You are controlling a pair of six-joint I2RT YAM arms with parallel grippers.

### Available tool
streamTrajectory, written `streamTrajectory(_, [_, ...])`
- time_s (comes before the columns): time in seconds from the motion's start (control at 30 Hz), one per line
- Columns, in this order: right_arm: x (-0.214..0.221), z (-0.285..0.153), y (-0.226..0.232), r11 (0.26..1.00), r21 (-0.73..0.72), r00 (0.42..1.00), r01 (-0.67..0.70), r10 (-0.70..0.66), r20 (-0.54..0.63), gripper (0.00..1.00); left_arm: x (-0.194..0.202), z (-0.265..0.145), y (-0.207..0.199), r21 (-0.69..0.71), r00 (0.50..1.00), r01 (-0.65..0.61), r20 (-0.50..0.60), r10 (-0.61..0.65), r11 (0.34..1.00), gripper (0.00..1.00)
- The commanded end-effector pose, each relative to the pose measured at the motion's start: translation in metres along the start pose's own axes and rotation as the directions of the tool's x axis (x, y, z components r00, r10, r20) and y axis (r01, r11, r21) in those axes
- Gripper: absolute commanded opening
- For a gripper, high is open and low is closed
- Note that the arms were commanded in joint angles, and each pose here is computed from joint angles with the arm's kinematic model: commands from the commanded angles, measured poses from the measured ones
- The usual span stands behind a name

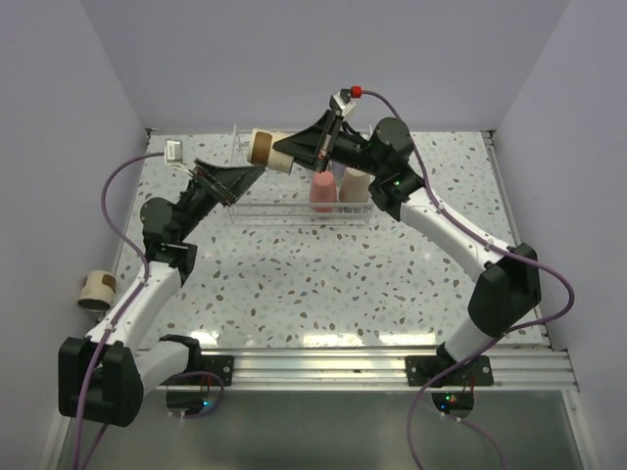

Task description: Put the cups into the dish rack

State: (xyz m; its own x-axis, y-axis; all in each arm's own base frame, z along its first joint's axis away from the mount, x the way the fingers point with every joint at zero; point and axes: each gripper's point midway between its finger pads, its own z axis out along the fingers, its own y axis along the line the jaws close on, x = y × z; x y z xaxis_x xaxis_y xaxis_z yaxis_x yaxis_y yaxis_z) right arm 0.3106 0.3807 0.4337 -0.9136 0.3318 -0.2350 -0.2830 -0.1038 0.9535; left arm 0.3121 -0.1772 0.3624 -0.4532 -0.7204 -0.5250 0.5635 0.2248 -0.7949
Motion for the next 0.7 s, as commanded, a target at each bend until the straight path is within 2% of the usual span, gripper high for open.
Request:
streamTrajectory(0.0, [0.009, -0.003, 0.048, 0.983, -0.176, 0.998, 0.041, -0.049, -0.041, 0.00, -0.012, 0.000, -0.030, 0.140, 0.998, -0.031, 0.055, 0.024, 0.990, 1.00])
streamTrajectory(0.1, [0.013, -0.007, 0.047, 0.976, -0.215, 0.999, 0.008, -0.019, -0.050, 0.00, -0.015, 0.001, -0.039, 0.183, 0.998, -0.034, 0.065, 0.023, 0.982, 1.00])
streamTrajectory(0.37, [0.019, -0.009, 0.030, 0.983, -0.182, 0.996, -0.032, 0.016, -0.087, 0.00, -0.017, 0.004, -0.059, 0.280, 0.997, -0.039, 0.076, 0.019, 0.959, 1.00])
streamTrajectory(0.67, [0.029, -0.008, 0.018, 0.993, -0.121, 0.988, -0.012, -0.007, -0.153, 0.00, -0.017, 0.027, -0.053, 0.249, 0.994, -0.090, 0.084, 0.071, 0.964, 1.00])
